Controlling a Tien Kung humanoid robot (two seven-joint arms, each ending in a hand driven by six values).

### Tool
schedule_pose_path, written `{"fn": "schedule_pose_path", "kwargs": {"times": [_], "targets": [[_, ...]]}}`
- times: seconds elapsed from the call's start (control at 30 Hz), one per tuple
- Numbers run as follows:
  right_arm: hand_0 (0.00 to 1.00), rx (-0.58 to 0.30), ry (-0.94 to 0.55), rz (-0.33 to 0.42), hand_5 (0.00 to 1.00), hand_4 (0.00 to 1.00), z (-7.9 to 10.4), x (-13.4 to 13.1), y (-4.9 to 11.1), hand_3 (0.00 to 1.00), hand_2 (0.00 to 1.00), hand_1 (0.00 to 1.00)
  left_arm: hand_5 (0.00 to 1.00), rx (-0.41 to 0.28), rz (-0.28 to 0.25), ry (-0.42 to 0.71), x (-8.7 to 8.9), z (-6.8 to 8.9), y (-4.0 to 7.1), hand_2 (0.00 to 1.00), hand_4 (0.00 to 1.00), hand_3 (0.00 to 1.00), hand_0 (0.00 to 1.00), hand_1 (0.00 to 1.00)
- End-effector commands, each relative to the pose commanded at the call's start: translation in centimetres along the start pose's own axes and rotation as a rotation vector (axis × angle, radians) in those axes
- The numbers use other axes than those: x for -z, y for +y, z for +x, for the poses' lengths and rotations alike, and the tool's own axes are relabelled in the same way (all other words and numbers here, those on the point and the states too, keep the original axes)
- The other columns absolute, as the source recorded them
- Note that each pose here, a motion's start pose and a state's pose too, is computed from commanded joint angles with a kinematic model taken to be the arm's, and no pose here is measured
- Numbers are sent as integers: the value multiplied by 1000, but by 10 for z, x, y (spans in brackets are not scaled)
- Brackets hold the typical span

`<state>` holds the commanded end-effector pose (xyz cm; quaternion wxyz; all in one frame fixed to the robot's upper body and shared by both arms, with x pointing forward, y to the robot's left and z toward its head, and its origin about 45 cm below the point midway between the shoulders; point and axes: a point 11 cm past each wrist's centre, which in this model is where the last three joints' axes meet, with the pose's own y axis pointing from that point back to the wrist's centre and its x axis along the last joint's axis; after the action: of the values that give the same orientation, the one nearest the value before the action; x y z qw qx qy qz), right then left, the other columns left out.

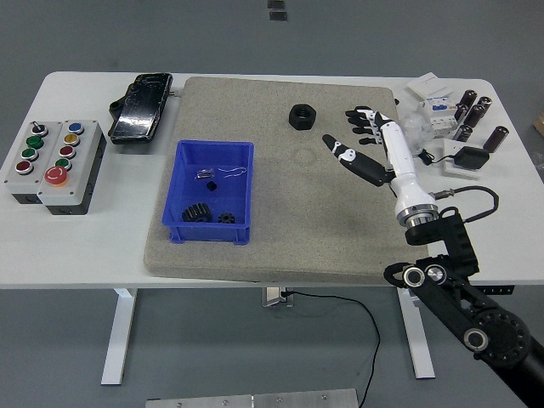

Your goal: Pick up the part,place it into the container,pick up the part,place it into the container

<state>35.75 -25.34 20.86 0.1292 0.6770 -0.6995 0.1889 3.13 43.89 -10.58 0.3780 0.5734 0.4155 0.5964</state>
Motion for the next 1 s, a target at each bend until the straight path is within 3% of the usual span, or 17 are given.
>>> {"fn": "schedule_pose_path", "kwargs": {"times": [0.17, 0.2, 0.5, 0.73, 1.0], "targets": [[611, -111, -156, -46, 611, 917, 42, -34, 19, 676, 694, 665, 371, 3, 12, 0, 4, -3, 0, 551, 718, 600, 666, 630], [609, -140, -185, -44, 664, 926, 51, -37, 22, 676, 691, 663, 371, 3, 12, 0, 4, -3, 0, 551, 717, 601, 667, 630], [608, -346, -382, 55, 658, 924, 113, -33, 22, 666, 687, 657, 367, 3, -14, 2, -6, -2, 1, 551, 715, 601, 667, 630], [597, -427, -467, 65, 669, 920, 136, -40, 27, 655, 680, 650, 364, 2, -15, 0, -7, -1, 1, 551, 713, 601, 666, 630], [597, -462, -469, 60, 674, 920, 144, -44, 29, 642, 675, 642, 362, -7, -15, -5, -7, 4, 1, 550, 709, 601, 667, 630]]}}
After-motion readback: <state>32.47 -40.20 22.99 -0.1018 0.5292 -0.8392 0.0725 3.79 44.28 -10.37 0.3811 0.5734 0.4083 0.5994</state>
